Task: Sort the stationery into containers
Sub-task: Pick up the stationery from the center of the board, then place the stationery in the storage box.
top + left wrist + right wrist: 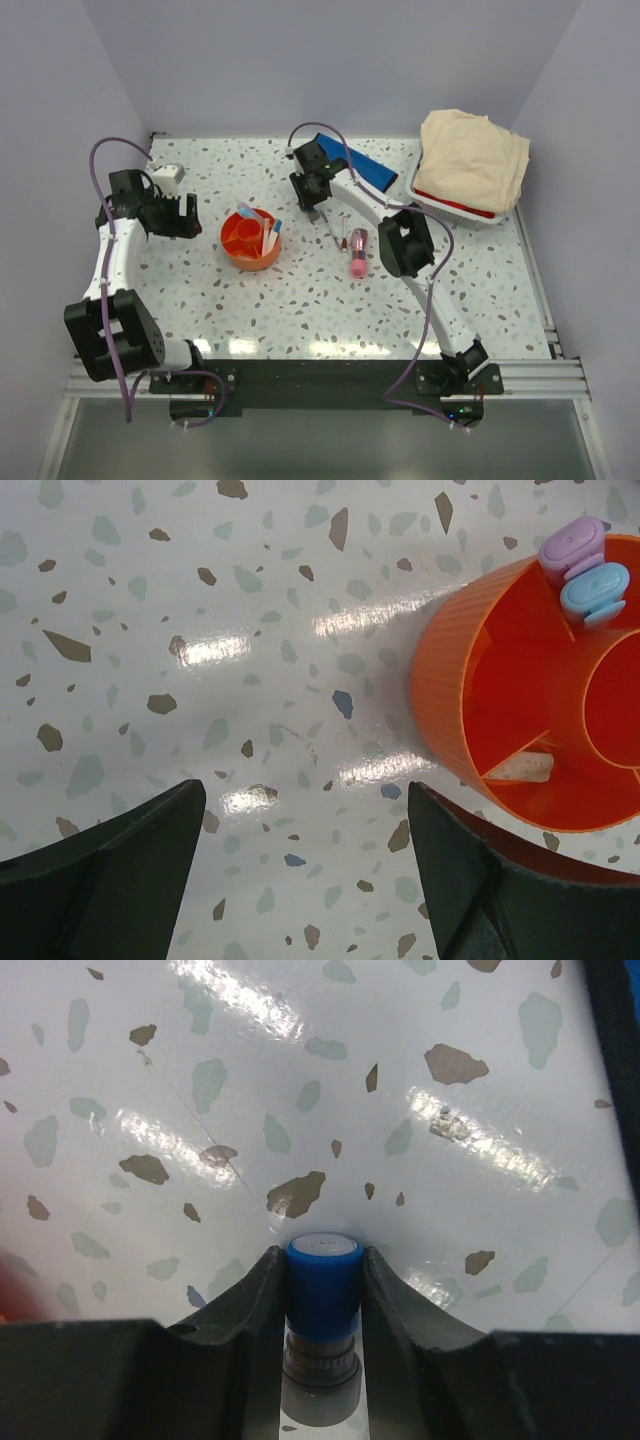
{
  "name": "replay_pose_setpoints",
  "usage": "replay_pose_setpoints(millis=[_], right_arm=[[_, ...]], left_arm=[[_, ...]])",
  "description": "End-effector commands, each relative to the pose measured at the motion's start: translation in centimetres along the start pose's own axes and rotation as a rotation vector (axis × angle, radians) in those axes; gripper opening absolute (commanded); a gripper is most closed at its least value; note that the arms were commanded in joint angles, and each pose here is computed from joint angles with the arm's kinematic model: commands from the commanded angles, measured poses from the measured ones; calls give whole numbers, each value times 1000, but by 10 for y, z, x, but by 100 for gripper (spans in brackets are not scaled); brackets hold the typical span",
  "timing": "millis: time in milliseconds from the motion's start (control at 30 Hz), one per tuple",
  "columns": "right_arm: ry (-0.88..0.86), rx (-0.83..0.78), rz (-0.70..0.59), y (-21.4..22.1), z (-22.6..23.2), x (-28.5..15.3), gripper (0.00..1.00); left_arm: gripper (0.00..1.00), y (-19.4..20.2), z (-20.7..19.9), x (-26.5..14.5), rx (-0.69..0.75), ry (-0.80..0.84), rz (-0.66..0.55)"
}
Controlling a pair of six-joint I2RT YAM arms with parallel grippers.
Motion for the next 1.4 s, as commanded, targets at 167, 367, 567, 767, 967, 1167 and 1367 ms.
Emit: replay_pose_setpoints(millis=[167,367,567,767,967,1167,1367], right_arm=[[-26,-85,-50,-16,14,-39,0],[-192,-71,-279,-67,44,-134,0],[-481,-64,-651,-80,89,-245,0],[-800,-120,-754,-30,150,-270,0],[-935,-268,-854,16,196,-264,0],[-992,-358,-896,31,210,-249,0],[-993,-385,-890,41,212,-217,0]], left_arm=[[87,-10,-1,-6,16,-20,-102],[87,-5,-10,20,-132,35,-163],[86,0,-20,31,-198,100,-184],[86,8,-22,33,-176,115,-137],[86,14,-26,35,-191,125,-131],[86,17,-30,29,-184,114,-144],[86,22,-32,26,-174,98,-141]])
Point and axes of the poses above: each gripper's point midway between its finger pads, its own x axis out along the fingers, its own z axis along the line the jaws close on, y = z × x, the point moved 4 cm from there along -x, back along the fingers, and after that the axes turned 13 degrees about x, right-handed, at the moved point
